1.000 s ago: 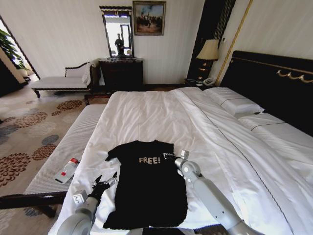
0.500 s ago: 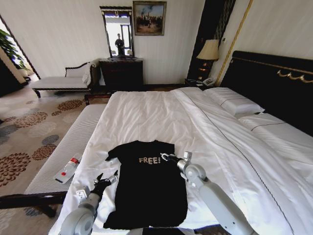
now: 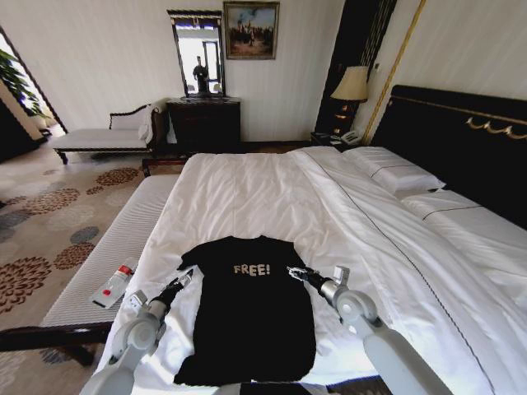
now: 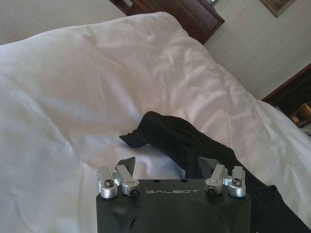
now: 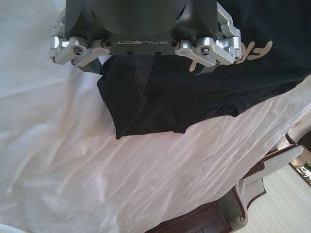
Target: Fold the clothes on the bed.
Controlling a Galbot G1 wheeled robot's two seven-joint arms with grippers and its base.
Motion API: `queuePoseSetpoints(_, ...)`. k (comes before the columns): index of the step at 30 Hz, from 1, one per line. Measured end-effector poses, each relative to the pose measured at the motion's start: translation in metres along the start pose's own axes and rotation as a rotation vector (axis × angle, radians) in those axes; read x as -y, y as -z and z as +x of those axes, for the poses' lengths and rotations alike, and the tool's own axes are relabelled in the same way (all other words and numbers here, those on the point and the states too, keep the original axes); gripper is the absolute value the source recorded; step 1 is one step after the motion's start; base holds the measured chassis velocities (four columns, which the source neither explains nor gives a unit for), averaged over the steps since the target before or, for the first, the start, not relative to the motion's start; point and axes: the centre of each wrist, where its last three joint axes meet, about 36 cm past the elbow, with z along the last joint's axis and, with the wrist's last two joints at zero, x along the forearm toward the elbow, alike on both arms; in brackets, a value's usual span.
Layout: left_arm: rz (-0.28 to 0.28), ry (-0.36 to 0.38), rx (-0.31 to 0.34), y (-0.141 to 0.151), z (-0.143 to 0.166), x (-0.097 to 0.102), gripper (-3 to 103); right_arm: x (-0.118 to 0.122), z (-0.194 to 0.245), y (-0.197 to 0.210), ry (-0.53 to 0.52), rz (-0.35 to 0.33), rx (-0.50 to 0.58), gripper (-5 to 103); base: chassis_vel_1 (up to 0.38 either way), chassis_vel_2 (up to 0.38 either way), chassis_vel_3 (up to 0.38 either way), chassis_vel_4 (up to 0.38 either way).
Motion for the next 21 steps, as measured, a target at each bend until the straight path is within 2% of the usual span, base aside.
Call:
queuePoseSetpoints(3,0.021,0.006,0.011,0.001,-0.006,-0.008,74,0.003,0.005,0.001,-0.007,0.002,0.0,100,0.0,0.0,0.0,0.0)
queuePoseSetpoints(5,0.055,0.009,0.029,0.002,-0.013,-0.015,72,0.007,0.011,0.004,-0.017,0.001,0.006,100,0.0,0.0,0.0,0.0)
queuePoseSetpoints(10,0.094,0.001,0.05,0.003,-0.026,-0.013,67,0.01,0.023,0.015,-0.023,-0.011,0.032,100,0.0,0.0,0.0,0.0)
queuePoseSetpoints(13,0.095,0.004,0.047,0.001,-0.03,-0.013,64,0.002,0.029,0.019,0.002,-0.009,0.042,100,0.0,0.0,0.0,0.0)
queuePoseSetpoints(16,0.088,0.012,0.046,0.001,-0.03,-0.014,62,-0.018,0.025,0.016,0.058,0.013,0.036,100,0.0,0.0,0.0,0.0)
queuePoseSetpoints(21,0.079,0.025,0.056,0.003,-0.021,-0.016,62,-0.022,-0.001,0.017,0.063,-0.002,0.028,100,0.0,0.0,0.0,0.0)
